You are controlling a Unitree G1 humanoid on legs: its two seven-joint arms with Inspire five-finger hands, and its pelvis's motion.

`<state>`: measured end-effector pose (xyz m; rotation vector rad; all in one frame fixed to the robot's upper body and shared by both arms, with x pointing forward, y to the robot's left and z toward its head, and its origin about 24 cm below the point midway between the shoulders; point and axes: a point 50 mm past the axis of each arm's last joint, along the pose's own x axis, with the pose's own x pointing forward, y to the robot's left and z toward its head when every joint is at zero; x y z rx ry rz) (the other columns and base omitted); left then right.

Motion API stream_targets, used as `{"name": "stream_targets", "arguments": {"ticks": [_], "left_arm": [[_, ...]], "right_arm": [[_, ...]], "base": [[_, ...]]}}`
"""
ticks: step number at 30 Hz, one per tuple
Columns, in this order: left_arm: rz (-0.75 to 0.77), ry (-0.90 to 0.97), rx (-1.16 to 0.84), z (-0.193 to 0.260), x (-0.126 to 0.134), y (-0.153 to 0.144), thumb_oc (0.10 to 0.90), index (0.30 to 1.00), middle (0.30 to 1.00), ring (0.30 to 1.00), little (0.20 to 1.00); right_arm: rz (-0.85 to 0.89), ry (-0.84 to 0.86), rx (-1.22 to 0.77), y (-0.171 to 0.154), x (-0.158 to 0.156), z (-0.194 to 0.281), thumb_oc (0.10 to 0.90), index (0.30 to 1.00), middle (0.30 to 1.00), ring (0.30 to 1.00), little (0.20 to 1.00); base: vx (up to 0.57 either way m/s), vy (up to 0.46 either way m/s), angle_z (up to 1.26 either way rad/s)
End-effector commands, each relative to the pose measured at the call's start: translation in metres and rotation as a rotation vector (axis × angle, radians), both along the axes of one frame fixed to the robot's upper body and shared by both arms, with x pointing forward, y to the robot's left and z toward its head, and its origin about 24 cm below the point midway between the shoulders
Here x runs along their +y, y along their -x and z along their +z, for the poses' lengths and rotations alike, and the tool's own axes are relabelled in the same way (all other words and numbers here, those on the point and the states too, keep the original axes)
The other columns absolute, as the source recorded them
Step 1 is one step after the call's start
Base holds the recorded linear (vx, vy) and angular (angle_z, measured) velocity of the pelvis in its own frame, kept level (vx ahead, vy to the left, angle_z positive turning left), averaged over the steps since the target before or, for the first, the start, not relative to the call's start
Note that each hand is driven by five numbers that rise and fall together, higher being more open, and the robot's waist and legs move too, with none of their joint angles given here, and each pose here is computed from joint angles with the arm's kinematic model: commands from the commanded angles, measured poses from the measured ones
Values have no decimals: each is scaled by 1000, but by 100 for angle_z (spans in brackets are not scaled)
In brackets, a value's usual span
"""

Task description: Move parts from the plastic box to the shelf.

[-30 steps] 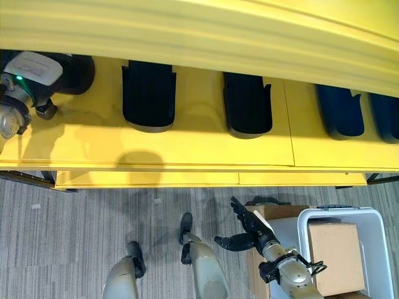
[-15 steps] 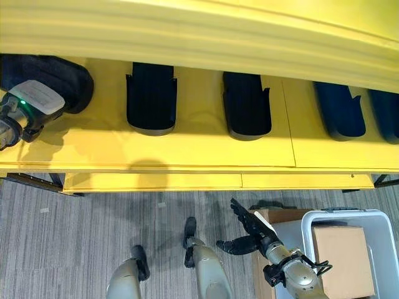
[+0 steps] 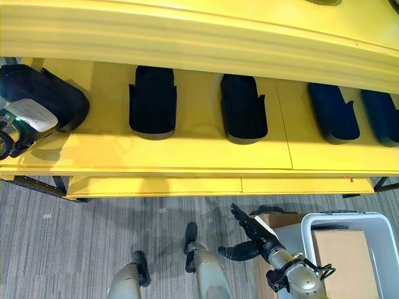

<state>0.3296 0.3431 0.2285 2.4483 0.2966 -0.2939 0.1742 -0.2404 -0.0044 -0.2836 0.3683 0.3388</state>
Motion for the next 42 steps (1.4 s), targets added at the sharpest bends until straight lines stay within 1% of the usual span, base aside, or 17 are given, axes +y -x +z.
{"name": "stream_targets", "arguments": {"ticks": [1, 6, 8, 12, 19, 24, 29, 33, 36, 37, 38, 39, 41, 42], "left_arm": [[-9, -104, 17, 11, 8, 15, 900, 1000, 1000, 1000, 1000], [-57, -135, 39, 12, 0, 16, 900, 1000, 1000, 1000, 1000], [-120, -157, 65, 11, -10, 18, 900, 1000, 1000, 1000, 1000], [-188, -174, 106, 8, -21, 24, 900, 1000, 1000, 1000, 1000], [-228, -155, 83, 10, -22, 32, 900, 1000, 1000, 1000, 1000], [-263, -136, -25, 32, -23, 38, 900, 1000, 1000, 1000, 1000], [-244, -122, -117, 49, -17, 42, 900, 1000, 1000, 1000, 1000], [-206, -90, -295, 83, -6, 51, 900, 1000, 1000, 1000, 1000], [-176, -42, -398, 99, 2, 55, 900, 1000, 1000, 1000, 1000], [-175, -41, -398, 98, 2, 55, 900, 1000, 1000, 1000, 1000], [-177, 1, -426, 101, 2, 56, 900, 1000, 1000, 1000, 1000], [-137, 31, -456, 103, 12, 58, 900, 1000, 1000, 1000, 1000], [-165, 174, -492, 108, 3, 57, 900, 1000, 1000, 1000, 1000], [-183, 209, -511, 112, -1, 59, 900, 1000, 1000, 1000, 1000]], "right_arm": [[30, 76, -198, -9, -15, 46, 900, 1000, 1000, 1000, 1000], [29, 81, -198, -9, -15, 46, 900, 1000, 1000, 1000, 1000], [25, 93, -195, -8, -18, 46, 900, 1000, 1000, 1000, 1000], [21, 94, -195, -7, -19, 47, 900, 1000, 1000, 1000, 1000], [16, 80, -209, -7, -17, 46, 900, 1000, 1000, 1000, 1000], [5, 77, -210, -5, -17, 44, 900, 1000, 1000, 1000, 1000], [-5, 68, -206, -4, -17, 42, 900, 1000, 1000, 1000, 1000], [-27, 63, -201, -2, -18, 38, 900, 1000, 1000, 1000, 1000], [-45, 50, -205, -1, -17, 36, 900, 1000, 1000, 1000, 1000], [-45, 52, -206, -1, -17, 36, 900, 1000, 1000, 1000, 1000], [-53, 43, -210, -1, -16, 36, 900, 1000, 1000, 1000, 1000], [-48, 48, -210, -1, -17, 37, 900, 1000, 1000, 1000, 1000], [-63, 39, -212, -1, -18, 37, 900, 1000, 1000, 1000, 1000], [-72, 37, -208, 0, -19, 35, 900, 1000, 1000, 1000, 1000]], "base": [[0, 0, 0], [0, 0, 0], [0, 0, 0], [0, 0, 0], [0, 0, 0], [0, 0, 0], [-1, -7, 2], [2, -3, 1], [1, -10, 3], [0, 0, 0], [0, 0, 0], [0, 0, 0], [0, 0, 0], [0, 0, 0]]}}
